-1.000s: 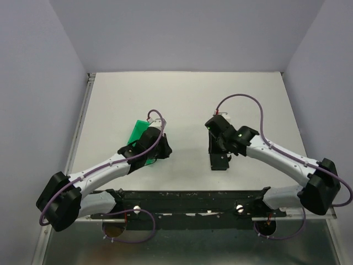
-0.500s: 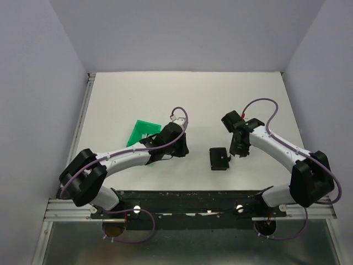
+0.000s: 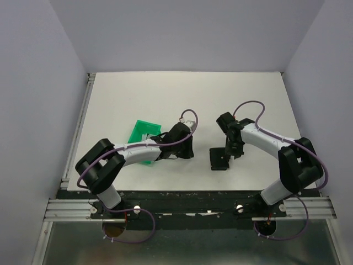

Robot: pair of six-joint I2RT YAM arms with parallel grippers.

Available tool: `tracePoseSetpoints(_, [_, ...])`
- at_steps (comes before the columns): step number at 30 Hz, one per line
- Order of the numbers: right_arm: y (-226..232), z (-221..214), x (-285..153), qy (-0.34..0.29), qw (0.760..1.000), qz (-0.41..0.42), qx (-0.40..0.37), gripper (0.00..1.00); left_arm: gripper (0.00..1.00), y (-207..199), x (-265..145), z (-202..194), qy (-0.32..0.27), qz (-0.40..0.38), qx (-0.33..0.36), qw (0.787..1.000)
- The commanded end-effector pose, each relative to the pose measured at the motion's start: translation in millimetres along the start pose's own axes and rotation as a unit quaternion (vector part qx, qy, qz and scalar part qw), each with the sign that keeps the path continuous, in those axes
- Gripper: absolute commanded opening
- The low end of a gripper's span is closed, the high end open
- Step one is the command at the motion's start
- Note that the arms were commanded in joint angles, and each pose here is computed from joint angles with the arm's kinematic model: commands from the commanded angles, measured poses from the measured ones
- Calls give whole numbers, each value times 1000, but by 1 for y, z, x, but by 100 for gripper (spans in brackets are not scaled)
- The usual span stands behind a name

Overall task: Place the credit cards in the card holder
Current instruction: Turn over the card holder at the center of the board, then close the card holder at the center of the board.

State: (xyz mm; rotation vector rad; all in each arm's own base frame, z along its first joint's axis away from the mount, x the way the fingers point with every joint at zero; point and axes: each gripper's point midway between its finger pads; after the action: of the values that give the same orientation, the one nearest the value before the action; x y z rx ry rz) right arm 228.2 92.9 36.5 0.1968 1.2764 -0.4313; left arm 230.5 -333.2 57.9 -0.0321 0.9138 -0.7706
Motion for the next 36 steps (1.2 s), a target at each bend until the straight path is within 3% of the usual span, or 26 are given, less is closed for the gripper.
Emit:
tracePoseSetpoints(1, [24,6,7,10,999,37,-27,30,14,-13,9,6,-2,-26,2,1000])
tracePoseSetpoints(14, [69,0,3,47,983,148,-98,29,13,-11,16,-4,7,-27,-11,1000])
tracePoseSetpoints(24, [108,-40,-34,121,930,298,-180,27,13,-2,7,-19,15,-10,-15,1000])
tracePoseSetpoints(29, [88,-30,-49,74,944,275,-169,27,12,-1,2,-16,7,-4,-16,1000])
tracePoseSetpoints(36, [98,-25,-69,31,930,338,-143,30,13,-2,-8,-8,-2,0,-8,1000])
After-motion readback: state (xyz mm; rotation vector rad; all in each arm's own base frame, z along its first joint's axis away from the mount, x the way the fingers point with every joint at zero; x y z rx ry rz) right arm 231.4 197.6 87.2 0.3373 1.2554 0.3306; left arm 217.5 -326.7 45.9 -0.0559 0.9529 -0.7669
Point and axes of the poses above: each gripper's point midway between its finger pads, its own x axis out along the fingers, its own y axis along the line the jaws close on, z = x × y, and after that the axes turned 12 degrees about x, right-handed
